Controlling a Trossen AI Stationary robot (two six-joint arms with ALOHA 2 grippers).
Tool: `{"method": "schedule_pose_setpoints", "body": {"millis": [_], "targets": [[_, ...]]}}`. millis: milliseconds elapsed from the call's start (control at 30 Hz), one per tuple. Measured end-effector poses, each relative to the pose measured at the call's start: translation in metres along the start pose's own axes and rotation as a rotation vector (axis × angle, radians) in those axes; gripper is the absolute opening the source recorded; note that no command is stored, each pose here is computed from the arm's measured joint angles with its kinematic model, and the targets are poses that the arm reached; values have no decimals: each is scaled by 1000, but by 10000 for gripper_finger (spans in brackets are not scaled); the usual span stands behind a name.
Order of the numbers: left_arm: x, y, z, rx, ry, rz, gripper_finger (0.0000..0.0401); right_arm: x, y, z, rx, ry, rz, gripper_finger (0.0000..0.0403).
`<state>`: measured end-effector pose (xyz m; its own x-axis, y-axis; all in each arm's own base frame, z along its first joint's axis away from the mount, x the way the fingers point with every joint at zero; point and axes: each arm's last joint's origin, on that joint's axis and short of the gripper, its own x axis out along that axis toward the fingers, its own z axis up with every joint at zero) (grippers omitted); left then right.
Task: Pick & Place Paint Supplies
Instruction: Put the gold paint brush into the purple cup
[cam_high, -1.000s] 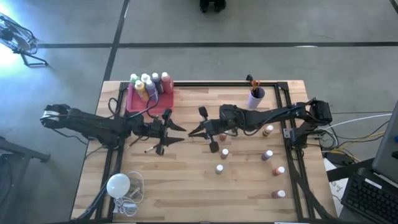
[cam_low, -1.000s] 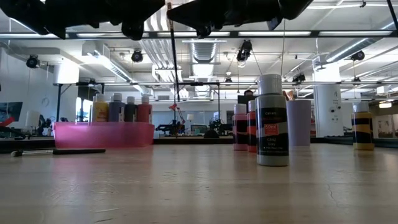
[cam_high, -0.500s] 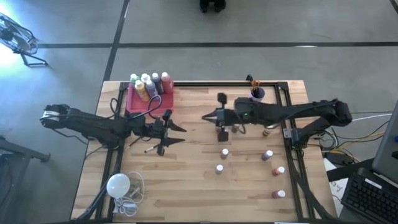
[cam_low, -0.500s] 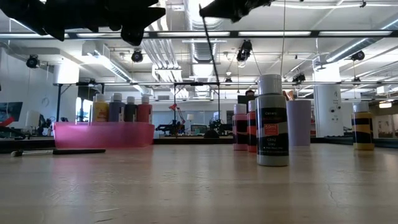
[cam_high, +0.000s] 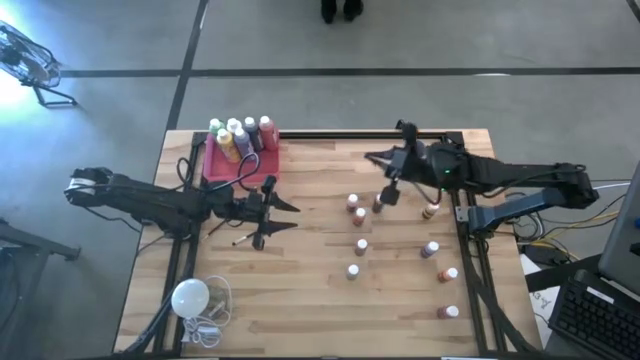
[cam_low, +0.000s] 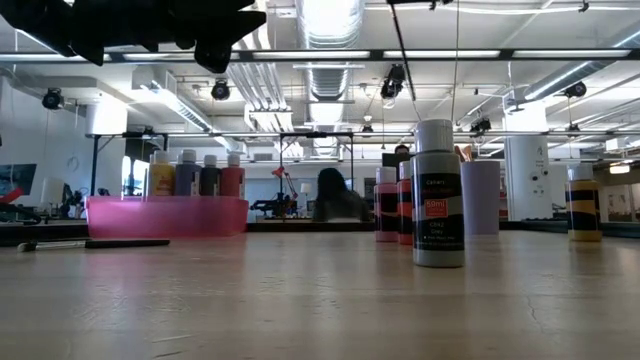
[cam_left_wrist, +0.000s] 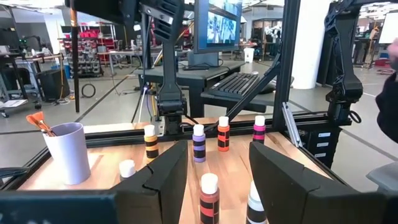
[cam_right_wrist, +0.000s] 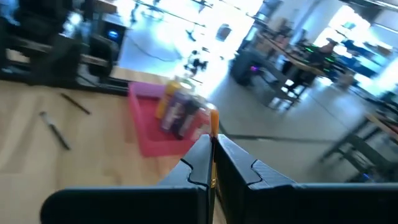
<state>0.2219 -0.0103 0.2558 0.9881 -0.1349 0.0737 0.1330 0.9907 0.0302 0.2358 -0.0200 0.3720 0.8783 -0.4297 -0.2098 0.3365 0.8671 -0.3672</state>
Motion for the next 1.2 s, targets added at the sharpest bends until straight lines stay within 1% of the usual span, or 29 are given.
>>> {"method": "schedule_pose_setpoints", "body": {"millis": [267,367,500,700,833,967,1100,1200], "targets": [[0,1,0,0,1,46,177,-21,-32,-9,44,62,-150,11],[0,1,0,0,2,50,177,-23,-45,-19,63,86,-216,10],[0,1,0,0,2,50,177,-23,-61,-40,96,137,-287,11],[0,1,0,0,2,51,177,-20,-82,-72,172,136,-281,10],[0,1,0,0,2,52,177,-18,-94,-91,211,132,-305,11],[0,2,0,3,3,56,177,-18,-100,-108,254,160,-313,12],[0,2,0,5,5,69,177,-18,-104,-119,270,193,-340,10],[0,2,0,5,6,75,177,-18,-104,-127,282,206,-336,10]]}}
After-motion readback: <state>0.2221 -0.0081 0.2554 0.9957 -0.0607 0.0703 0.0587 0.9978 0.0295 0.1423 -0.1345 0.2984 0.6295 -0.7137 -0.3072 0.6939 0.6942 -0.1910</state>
